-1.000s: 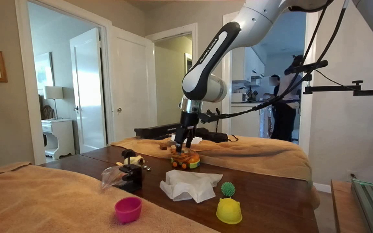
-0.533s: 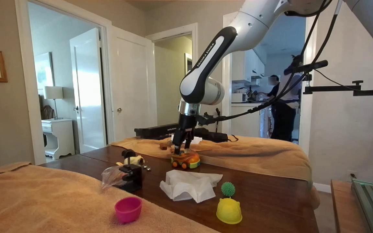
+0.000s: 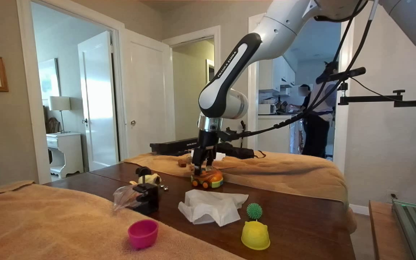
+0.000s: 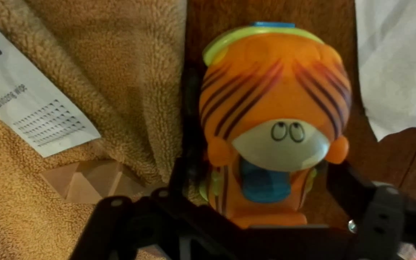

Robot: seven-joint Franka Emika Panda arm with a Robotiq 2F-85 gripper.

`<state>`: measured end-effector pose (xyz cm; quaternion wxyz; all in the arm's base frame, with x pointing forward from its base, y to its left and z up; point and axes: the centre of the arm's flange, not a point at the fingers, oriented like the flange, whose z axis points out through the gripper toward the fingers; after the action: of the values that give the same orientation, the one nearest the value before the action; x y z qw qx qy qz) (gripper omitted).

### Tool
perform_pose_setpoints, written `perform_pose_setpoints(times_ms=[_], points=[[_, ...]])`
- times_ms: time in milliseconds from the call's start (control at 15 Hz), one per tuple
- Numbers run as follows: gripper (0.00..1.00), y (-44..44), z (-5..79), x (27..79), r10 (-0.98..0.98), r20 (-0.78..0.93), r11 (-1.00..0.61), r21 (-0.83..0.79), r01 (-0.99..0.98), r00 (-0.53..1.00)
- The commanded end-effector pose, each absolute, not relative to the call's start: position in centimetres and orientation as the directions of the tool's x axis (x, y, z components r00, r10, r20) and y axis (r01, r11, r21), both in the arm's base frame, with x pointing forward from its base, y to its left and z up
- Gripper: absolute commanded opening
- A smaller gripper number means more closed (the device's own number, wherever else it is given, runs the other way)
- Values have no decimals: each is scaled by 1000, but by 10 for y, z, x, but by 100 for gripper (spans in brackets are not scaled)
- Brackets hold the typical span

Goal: Move the toy car on the table

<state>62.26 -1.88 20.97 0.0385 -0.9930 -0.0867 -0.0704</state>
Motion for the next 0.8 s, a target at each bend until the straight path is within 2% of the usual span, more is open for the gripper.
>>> perform_pose_setpoints(times_ms=[0, 67, 200, 733], points=[[68, -17, 209, 635, 157, 119, -985, -49, 163, 980], [59, -18, 209, 635, 158, 117, -985, -48, 164, 981], [46, -17, 210, 636, 158, 117, -985, -46, 164, 981], [45, -12, 205, 630, 177, 102, -982, -43, 182, 979]])
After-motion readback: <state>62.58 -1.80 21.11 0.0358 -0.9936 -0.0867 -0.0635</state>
